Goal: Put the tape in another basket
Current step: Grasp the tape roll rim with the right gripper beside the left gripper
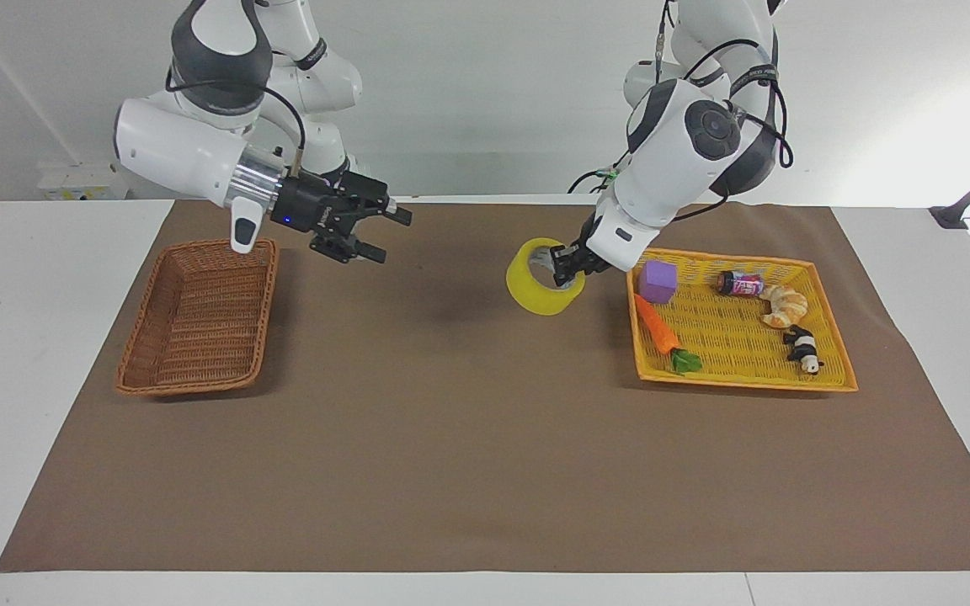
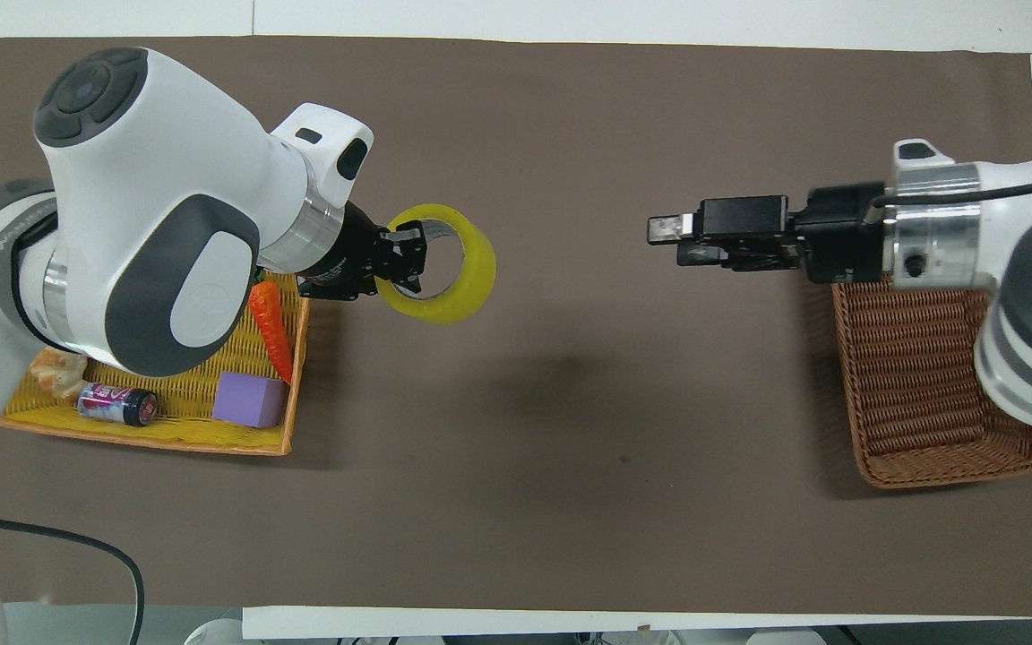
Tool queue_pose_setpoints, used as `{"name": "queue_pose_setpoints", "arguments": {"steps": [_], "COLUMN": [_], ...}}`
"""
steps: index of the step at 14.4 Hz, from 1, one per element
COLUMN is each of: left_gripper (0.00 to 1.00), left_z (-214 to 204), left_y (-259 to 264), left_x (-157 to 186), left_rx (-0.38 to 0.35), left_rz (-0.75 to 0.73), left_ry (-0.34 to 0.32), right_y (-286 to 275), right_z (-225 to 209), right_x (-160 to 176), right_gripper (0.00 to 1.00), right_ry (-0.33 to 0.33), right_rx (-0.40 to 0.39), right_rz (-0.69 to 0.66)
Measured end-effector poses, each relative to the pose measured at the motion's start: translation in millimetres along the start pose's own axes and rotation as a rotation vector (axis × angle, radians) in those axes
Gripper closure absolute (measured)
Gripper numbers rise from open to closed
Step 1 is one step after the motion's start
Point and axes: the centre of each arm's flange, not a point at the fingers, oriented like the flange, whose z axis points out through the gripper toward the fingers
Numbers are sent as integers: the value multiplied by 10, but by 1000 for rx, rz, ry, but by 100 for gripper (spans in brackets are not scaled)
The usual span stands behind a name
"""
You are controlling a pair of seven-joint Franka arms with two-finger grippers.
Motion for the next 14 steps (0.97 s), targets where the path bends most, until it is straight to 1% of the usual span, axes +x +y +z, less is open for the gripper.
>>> {"name": "queue_pose_setpoints", "arguments": {"steps": [2, 4, 7, 10, 14], "left_gripper": [78, 78, 78, 78, 78], "left_z": [4, 8, 10, 17, 30], "left_y": [-2, -4, -5, -9, -21], "left_x": [-3, -6, -6, -10, -21], "left_rx": [2, 4, 5, 8, 17], "left_rz": [0, 0, 0, -1, -1], "left_ry": [-3, -6, -7, -12, -24], "right_y": [87, 181, 280, 219, 67], "right_z": [445, 763, 965, 1145, 1424], "right_x": [15, 21, 25, -44, -192], "right_gripper": [0, 0, 0, 0, 0], "right_ry": [-5, -1, -3, -8, -3], "right_rx": [47, 71, 83, 74, 50], "right_rz": [60, 110, 173, 241, 231]}}
